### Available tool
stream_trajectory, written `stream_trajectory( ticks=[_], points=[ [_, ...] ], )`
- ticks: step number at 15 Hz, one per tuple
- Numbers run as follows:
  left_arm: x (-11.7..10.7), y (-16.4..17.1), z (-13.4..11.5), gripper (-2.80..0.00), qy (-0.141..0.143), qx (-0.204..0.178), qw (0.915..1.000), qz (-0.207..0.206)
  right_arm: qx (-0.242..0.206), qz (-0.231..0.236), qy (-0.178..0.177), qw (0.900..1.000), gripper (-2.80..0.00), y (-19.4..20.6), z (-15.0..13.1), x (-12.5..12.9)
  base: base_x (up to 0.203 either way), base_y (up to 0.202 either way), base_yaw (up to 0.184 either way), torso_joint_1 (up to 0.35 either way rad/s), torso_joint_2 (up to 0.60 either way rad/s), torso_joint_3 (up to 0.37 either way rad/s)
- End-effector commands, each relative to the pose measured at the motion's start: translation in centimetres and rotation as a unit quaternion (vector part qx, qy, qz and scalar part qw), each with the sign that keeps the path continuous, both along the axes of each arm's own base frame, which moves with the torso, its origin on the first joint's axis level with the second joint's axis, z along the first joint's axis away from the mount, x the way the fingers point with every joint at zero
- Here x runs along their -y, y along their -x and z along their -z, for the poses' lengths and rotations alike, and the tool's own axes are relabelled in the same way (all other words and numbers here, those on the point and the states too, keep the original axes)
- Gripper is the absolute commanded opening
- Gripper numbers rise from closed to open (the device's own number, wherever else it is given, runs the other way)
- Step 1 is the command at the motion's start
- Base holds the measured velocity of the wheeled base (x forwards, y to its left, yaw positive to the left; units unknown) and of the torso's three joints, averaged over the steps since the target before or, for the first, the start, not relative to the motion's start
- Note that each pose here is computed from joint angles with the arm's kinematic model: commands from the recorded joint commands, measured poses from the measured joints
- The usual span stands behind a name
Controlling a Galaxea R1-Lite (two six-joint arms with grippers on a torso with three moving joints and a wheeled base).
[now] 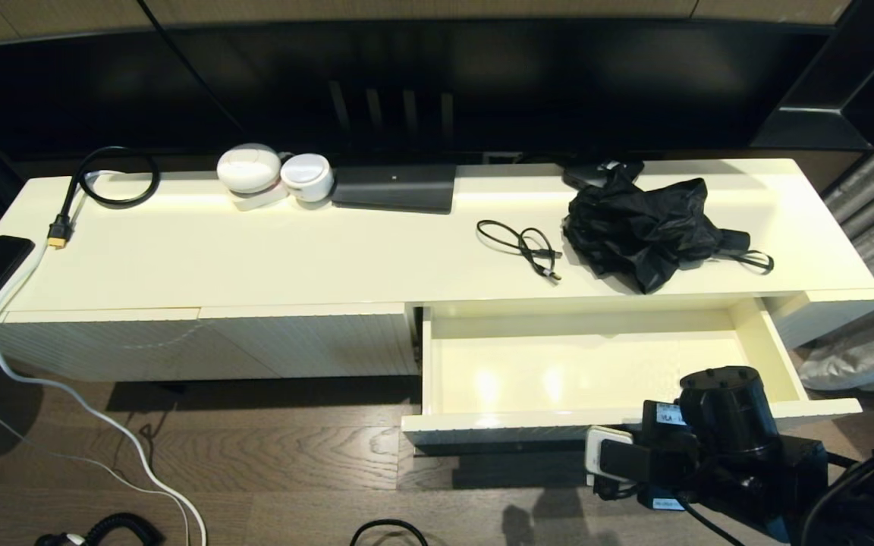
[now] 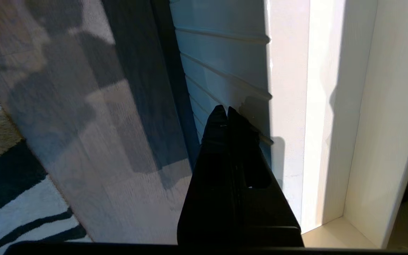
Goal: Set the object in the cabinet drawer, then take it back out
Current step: Close the drawer
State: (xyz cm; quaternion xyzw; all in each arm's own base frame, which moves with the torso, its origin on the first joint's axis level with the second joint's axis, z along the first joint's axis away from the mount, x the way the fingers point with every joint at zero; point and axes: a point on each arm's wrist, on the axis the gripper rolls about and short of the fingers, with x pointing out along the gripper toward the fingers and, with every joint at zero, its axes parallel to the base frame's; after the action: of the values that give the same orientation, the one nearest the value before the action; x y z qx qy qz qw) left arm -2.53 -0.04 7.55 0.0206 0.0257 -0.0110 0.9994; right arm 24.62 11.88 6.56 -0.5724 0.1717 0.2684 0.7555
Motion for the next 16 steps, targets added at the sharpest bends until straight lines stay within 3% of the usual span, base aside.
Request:
stream_trajectory(
  ticks=[1,16],
  points=[
    [0.0,0.0,0.0,-2.80,-0.001,0.000,1.0000,0.000,0.011,-0.003,0.004,1.000,-2.80,-0.6,0.5,-0.3,0.000,0.000,0.000,0.000,0.00,0.000],
    [0.0,0.0,0.0,-2.80,-0.001,0.000,1.0000,0.000,0.130,0.009,0.007,0.992,-2.80,-6.6,-0.1,-0.3,0.000,0.000,0.000,0.000,0.00,0.000]
  ],
)
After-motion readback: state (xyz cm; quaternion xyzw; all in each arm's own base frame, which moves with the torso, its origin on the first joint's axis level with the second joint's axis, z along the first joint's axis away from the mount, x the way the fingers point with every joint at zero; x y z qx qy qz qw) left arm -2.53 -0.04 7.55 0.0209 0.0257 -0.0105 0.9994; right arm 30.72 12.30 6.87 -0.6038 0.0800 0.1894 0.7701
